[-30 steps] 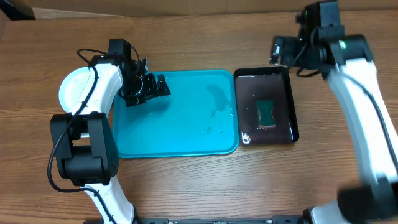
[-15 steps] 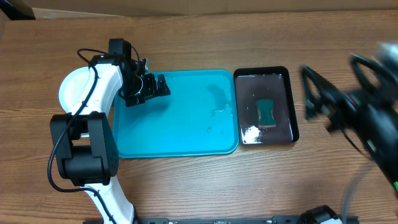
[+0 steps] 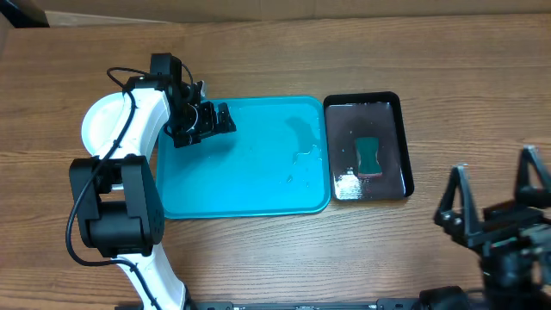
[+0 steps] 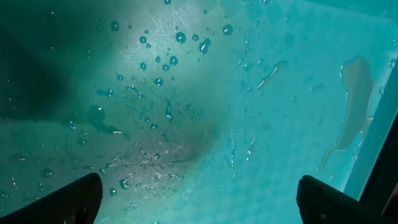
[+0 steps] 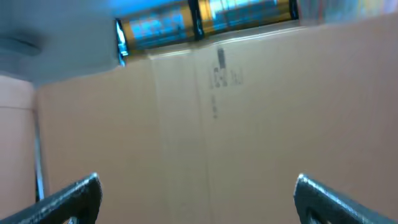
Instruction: Clean dirty plates on tray and stack at the side
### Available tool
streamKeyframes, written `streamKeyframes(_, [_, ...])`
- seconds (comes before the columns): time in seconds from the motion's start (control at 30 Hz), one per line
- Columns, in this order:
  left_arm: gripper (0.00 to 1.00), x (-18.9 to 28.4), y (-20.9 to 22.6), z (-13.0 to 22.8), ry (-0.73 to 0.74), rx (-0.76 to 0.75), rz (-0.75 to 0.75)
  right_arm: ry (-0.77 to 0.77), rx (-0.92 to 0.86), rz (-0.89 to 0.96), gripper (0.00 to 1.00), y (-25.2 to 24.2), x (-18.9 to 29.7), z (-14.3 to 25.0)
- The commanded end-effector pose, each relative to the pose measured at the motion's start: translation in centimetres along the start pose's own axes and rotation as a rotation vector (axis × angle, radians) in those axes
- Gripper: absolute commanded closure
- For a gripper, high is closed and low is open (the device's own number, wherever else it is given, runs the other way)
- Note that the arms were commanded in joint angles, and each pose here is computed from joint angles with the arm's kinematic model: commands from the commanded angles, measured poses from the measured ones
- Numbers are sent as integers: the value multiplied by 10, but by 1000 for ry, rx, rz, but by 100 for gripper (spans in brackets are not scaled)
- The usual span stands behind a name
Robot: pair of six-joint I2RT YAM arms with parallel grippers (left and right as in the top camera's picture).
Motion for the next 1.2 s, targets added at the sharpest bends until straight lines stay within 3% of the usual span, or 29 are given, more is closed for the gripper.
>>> streamKeyframes(0.0, [0,15,-8,-4,-45,-39,9,-43,13,-58,0,6,12,26])
streamKeyframes(0.6, [0,15,-8,-4,-45,-40,9,149,3,-18,0,-7,41,154])
streamKeyframes(0.8, [0,15,-8,-4,-45,-40,9,334,-13,3,0,-11,51,192])
streamKeyframes(1.0, [0,15,-8,-4,-45,-40,9,544,97,-57,0,-8,70,231])
streamKeyframes(1.17, [0,15,-8,-4,-45,-40,9,539,186,-77,0,-9,69,231])
Point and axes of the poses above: each gripper's point midway between its finger pads, its own x axis back along the fingers, its own y axis along the line the jaws close on, z = x × y, the point moved 4 cm from there along x, back along the fingers, and after that the axes turned 6 degrees about x, right-handed, at the moved point
